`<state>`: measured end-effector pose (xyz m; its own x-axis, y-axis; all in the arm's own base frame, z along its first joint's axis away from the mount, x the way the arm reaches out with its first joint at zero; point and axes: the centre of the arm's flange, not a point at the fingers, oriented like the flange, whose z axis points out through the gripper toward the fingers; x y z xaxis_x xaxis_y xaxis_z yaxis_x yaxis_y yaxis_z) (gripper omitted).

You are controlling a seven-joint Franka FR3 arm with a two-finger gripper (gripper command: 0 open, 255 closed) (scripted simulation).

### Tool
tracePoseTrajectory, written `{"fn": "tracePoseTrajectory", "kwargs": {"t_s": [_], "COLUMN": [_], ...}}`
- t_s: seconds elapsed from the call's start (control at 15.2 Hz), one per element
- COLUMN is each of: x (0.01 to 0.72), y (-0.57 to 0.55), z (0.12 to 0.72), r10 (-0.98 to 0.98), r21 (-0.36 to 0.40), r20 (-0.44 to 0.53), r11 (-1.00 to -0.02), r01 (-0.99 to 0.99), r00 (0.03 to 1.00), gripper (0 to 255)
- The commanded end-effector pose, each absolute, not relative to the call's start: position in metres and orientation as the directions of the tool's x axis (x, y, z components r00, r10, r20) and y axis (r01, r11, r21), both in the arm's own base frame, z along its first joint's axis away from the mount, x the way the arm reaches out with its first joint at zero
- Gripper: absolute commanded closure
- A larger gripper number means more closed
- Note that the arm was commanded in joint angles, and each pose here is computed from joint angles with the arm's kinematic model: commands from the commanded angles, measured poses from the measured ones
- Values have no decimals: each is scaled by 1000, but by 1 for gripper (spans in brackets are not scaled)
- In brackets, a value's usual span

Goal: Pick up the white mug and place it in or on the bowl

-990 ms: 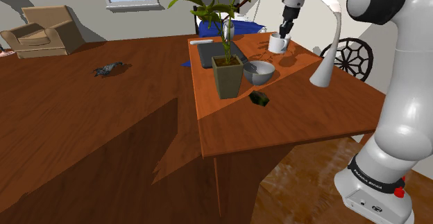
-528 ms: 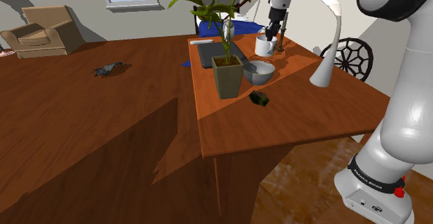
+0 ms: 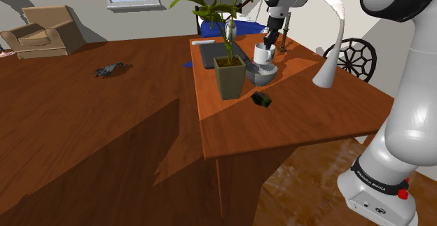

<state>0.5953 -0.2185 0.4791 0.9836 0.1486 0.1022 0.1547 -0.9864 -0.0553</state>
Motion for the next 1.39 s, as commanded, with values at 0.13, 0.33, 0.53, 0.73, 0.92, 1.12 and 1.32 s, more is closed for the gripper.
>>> {"fn": "tracePoseTrajectory", "kwargs": {"t_s": [0.13, 0.33, 0.53, 0.73, 0.92, 1.12, 1.32], "x": [595, 595, 595, 595, 595, 595, 595], "y": [-218, -218, -218, -218, -218, -218, -218], "z": [458, 442, 435, 435, 435, 435, 435], "r10": [149, 149, 148, 149, 149, 149, 149], "r21": [-55, -55, -55, -55, -55, -55, -55], "r20": [103, 103, 103, 103, 103, 103, 103], "r11": [-986, -986, -986, -986, -986, -986, -986], "r01": [155, 155, 155, 155, 155, 155, 155], "r00": [984, 984, 984, 984, 984, 984, 984], "gripper": [255, 255, 255, 255, 255, 0, 0]}}
